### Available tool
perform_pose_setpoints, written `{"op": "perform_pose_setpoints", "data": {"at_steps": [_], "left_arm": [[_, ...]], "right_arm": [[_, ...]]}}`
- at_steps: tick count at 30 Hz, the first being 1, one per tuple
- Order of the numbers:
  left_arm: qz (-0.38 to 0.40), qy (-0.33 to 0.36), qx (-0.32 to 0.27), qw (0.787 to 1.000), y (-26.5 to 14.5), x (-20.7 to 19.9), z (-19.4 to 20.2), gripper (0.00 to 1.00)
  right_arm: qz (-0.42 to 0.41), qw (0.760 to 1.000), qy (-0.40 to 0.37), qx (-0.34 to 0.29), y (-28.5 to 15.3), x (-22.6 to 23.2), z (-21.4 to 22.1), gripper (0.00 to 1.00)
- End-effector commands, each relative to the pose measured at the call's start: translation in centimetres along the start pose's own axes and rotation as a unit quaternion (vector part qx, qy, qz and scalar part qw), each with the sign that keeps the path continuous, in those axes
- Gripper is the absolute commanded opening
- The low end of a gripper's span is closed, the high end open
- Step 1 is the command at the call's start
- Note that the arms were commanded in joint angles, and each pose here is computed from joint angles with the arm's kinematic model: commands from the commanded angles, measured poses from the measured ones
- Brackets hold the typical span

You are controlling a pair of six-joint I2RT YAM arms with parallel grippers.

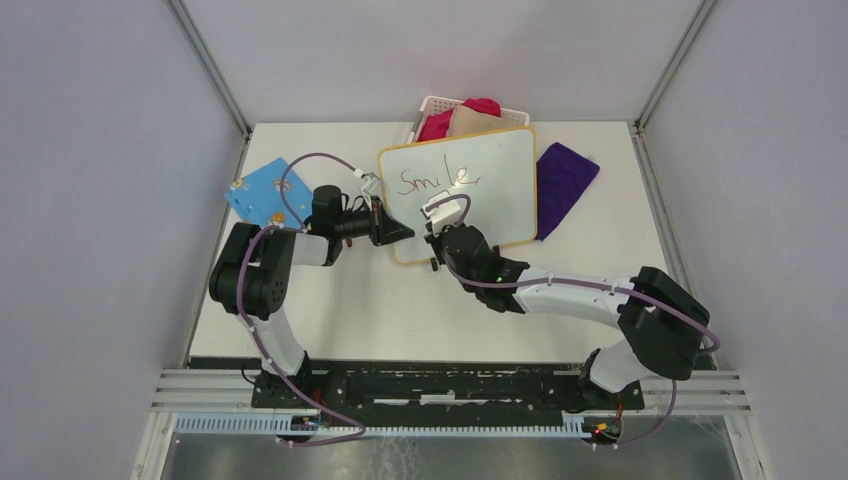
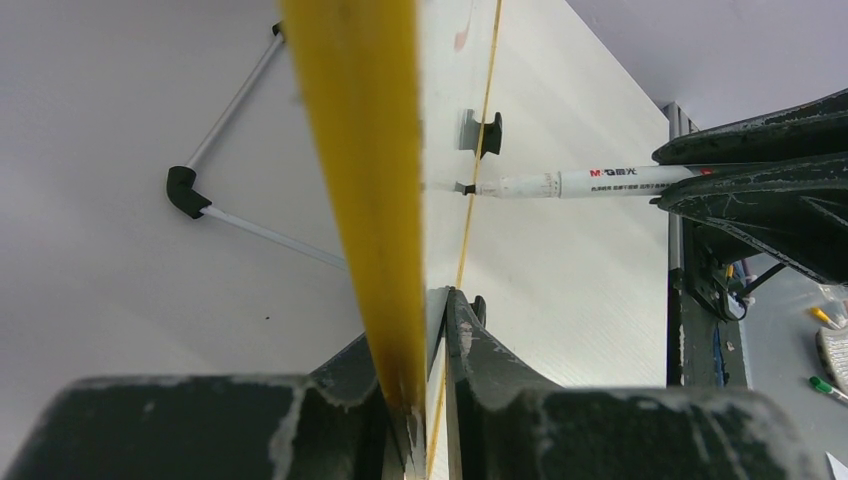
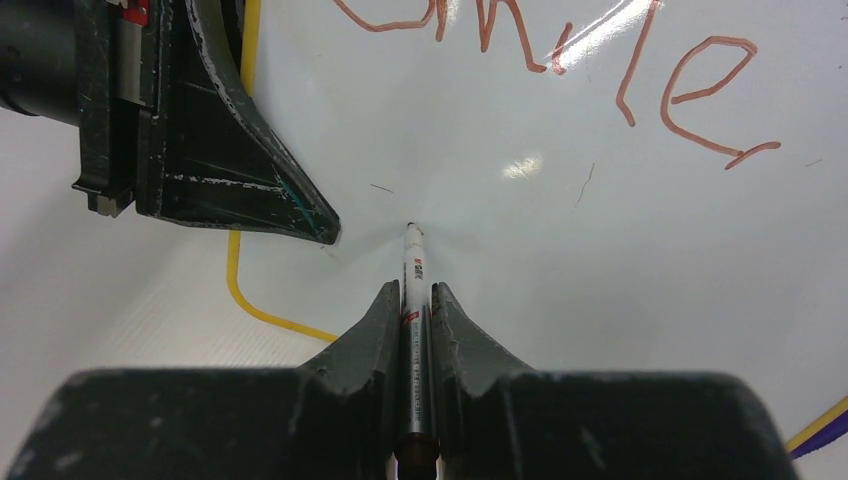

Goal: Write a sentence on the whiteboard

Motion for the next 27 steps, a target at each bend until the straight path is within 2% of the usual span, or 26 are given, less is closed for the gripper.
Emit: {"op": "perform_pose_setpoints", "data": {"at_steps": [1, 10, 27], "left_arm": [[-0.041, -0.036, 0.072, 0.996, 0.3, 0.5, 4.9, 0.02], [-0.041, -0.036, 0.071, 0.996, 0.3, 0.5, 4.9, 0.02], [-0.042, -0.036, 0.072, 0.996, 0.3, 0.5, 5.0, 0.02]], "right_arm": [[-0.014, 0.999, 0.023, -0.023, 0.7, 1.0, -2.0, 0.0], [-0.035, 0.999, 0.011, 0.003, 0.7, 1.5, -0.5, 0.0], [0.018, 1.0, 0.006, 0.02, -0.8, -2.2, 1.7, 0.0]]}}
Point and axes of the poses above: each gripper's point midway between its finger pads, its own y axis out along the fingers, its own x axis along the line the jaws close on, z = x × y, the point moved 2 cm from there along -y, back along the fingers, and after that the axes turned 15 degrees about y, right-handed, at the moved point
